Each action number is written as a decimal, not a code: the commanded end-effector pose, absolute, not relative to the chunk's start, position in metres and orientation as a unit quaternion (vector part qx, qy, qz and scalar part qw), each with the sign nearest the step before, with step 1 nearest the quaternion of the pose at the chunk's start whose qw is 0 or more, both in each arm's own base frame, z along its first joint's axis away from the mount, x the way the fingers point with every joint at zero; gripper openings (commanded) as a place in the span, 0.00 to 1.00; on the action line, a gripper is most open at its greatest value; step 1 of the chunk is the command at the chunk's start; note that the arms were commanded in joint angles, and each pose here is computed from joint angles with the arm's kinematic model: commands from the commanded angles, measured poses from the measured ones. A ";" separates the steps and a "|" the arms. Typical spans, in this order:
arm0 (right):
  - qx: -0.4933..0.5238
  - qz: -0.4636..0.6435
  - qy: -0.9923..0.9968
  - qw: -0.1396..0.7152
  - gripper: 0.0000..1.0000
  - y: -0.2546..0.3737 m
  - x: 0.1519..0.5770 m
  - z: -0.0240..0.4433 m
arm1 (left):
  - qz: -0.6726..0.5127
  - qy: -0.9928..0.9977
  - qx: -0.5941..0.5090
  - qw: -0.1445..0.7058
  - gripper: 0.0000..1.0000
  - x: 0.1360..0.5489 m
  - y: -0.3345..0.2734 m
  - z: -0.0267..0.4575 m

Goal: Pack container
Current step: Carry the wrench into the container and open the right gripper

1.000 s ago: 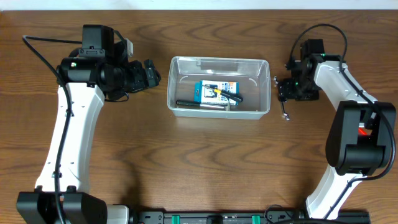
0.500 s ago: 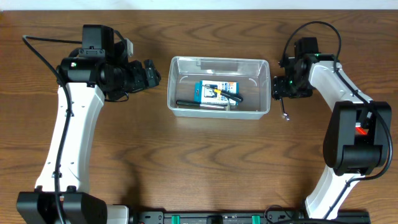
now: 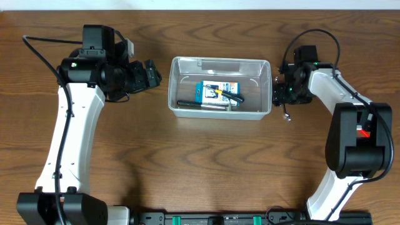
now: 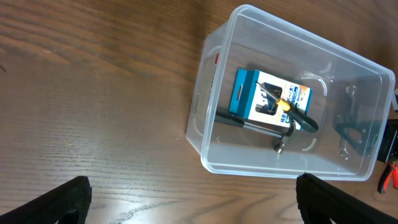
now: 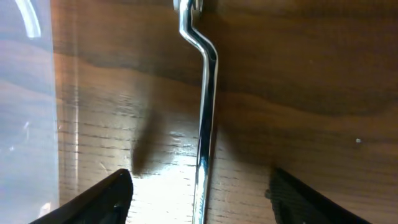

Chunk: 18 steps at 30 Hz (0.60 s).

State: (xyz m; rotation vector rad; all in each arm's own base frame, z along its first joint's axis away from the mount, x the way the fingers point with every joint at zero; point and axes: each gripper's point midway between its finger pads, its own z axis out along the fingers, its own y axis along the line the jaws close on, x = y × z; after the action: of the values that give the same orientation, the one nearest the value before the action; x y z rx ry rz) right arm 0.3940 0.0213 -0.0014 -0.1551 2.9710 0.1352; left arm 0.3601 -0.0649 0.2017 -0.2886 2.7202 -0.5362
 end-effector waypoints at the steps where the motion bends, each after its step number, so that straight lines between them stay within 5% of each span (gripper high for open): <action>1: -0.050 0.049 0.996 0.049 0.73 0.022 0.374 -0.021 | -0.186 0.961 -0.101 0.179 0.98 0.359 -0.064 0.203; 7: -0.050 0.048 0.996 0.056 0.34 0.022 0.377 -0.021 | -0.186 0.961 -0.101 0.179 0.98 0.359 -0.064 0.203; 18: -0.050 0.048 0.996 0.059 0.01 0.022 0.378 -0.021 | -0.186 0.961 -0.101 0.179 0.98 0.359 -0.064 0.203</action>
State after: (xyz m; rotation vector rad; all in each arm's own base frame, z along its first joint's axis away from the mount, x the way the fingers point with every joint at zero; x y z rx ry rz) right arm 0.3942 0.0183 -0.0032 -0.1506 2.9559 0.1109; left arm 0.3601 -0.0649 0.2017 -0.2886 2.7202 -0.5362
